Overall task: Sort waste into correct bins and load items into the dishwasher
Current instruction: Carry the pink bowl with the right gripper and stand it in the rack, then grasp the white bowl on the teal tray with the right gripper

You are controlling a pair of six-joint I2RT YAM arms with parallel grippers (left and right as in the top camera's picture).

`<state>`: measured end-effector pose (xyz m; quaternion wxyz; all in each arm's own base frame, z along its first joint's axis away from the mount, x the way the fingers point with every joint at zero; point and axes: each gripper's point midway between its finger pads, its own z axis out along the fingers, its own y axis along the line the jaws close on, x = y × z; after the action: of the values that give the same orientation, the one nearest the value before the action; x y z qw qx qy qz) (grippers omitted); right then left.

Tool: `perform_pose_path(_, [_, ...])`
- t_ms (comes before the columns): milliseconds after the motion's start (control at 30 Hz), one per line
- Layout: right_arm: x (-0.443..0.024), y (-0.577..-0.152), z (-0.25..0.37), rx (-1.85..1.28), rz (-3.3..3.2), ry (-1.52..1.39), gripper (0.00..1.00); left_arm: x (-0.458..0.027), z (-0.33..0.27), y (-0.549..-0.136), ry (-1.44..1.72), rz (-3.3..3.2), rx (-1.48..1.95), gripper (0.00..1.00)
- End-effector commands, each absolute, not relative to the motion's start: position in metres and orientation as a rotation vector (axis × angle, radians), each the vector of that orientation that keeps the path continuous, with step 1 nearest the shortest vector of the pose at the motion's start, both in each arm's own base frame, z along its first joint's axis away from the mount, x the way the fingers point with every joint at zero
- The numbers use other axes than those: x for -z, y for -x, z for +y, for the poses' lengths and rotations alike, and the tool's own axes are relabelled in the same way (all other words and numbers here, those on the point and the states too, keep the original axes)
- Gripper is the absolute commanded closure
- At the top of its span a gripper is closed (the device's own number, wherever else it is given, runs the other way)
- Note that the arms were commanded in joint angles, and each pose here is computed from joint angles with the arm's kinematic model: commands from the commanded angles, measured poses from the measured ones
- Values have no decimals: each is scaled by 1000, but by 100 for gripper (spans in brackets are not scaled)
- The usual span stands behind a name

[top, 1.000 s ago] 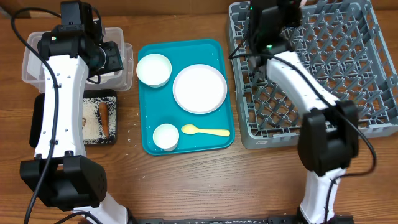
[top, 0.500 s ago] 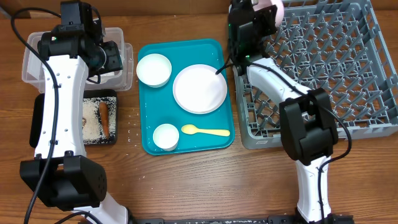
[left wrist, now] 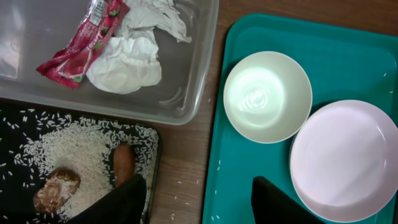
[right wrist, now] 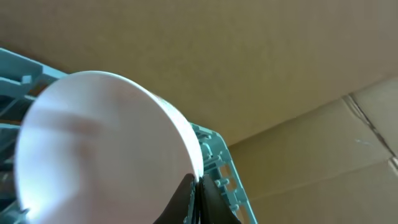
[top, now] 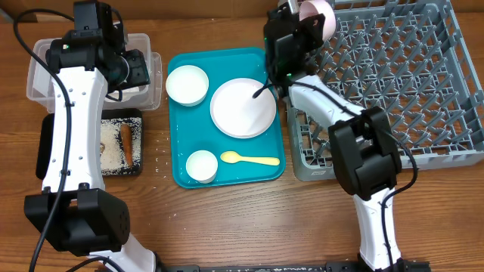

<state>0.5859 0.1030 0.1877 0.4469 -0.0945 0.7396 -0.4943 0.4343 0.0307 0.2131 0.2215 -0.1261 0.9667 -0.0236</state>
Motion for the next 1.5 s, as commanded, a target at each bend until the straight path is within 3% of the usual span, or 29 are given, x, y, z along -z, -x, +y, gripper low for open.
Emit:
perform_pose_path(0, [-188, -572, 121, 1278, 1827, 213, 96, -214, 32, -437, 354, 2663, 55, 43])
perform_pose_path(67, [-186, -568, 130, 1280, 1828, 236, 95, -214, 32, -437, 355, 2663, 55, 43])
perform_pose_path(200, [-185, -564, 145, 1265, 1822, 264, 80, -214, 32, -437, 351, 2663, 53, 42])
perform_pose_path(367, [-187, -563, 151, 1217, 1810, 217, 70, -214, 33, -437, 352, 2660, 48, 41])
perform_pose_path(400, [-189, -562, 150, 1199, 1802, 168, 63, -215, 33, -438, 352, 2660, 48, 41])
perform_pose_path(567, [-234, -554, 148, 1117, 1712, -23, 59, -215, 35, -439, 357, 2650, 33, 40])
perform_pose_path(700, [-270, -543, 178, 997, 1665, 0, 58, -217, 45, -440, 385, 2636, 29, 40])
perform_pose_path(867, [-265, -535, 233, 831, 1674, 155, 54, -216, 66, -437, 448, 2629, 13, 39])
perform_pose_path(933, [-240, -533, 256, 734, 1735, 258, 51, -216, 76, -434, 480, 2628, 5, 39])
perform_pose_path(1067, [-174, -505, 308, 351, 1991, 438, 35, -214, 96, -427, 548, 2628, 13, 39])
perform_pose_path(1200, [-160, -468, 358, -99, 2176, 546, 40, -214, 105, -424, 567, 2631, 3, 39])
perform_pose_path(1333, [-166, -440, 389, -533, 2316, 405, 40, -213, 104, -422, 554, 2642, 0, 39])
perform_pose_path(1467, [-174, -429, 407, -751, 2353, 338, 42, -212, 103, -421, 553, 2647, 2, 38])
